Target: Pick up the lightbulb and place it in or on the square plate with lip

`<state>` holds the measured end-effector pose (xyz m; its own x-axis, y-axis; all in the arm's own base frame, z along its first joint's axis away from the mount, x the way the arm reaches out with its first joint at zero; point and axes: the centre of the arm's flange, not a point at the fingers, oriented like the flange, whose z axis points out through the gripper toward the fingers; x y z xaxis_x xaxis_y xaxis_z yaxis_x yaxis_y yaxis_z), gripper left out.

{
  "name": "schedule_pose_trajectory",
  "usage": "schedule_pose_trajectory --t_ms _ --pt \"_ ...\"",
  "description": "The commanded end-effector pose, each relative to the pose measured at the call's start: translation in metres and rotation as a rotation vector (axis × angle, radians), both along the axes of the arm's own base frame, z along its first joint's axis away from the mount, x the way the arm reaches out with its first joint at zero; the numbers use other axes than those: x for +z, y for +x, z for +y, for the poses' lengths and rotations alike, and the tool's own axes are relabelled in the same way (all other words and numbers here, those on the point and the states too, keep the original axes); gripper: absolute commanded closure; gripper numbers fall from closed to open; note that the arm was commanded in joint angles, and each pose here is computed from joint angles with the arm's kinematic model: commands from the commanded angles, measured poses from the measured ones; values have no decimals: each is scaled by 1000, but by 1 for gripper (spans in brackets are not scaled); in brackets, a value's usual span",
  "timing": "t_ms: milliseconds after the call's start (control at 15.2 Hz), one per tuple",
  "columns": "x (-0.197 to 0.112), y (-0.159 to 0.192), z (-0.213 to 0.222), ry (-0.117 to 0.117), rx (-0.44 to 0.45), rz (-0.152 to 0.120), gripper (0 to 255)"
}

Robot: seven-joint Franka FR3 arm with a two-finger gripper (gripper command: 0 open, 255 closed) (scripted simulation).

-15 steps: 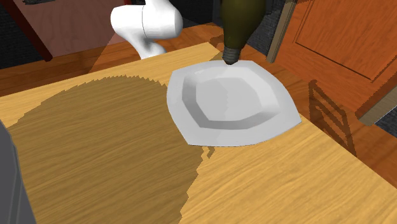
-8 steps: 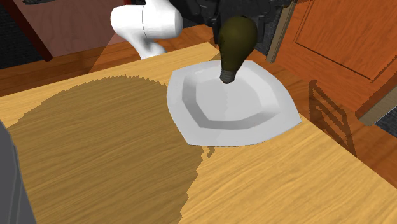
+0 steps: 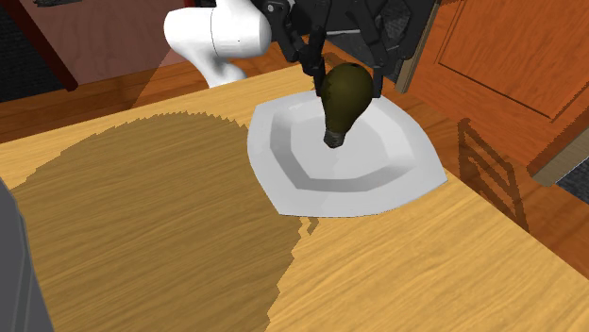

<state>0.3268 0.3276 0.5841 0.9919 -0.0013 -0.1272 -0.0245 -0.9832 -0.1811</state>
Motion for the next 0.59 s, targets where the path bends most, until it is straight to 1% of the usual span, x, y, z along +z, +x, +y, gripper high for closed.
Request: schedule_pose_trajectory --t_ms 0,330,396,528 --pt "-2 0 0 0 0 0 255" --pt "-2 0 0 0 0 0 255" --pt "-2 0 0 0 0 0 0" --pt "-2 0 0 0 0 0 0"
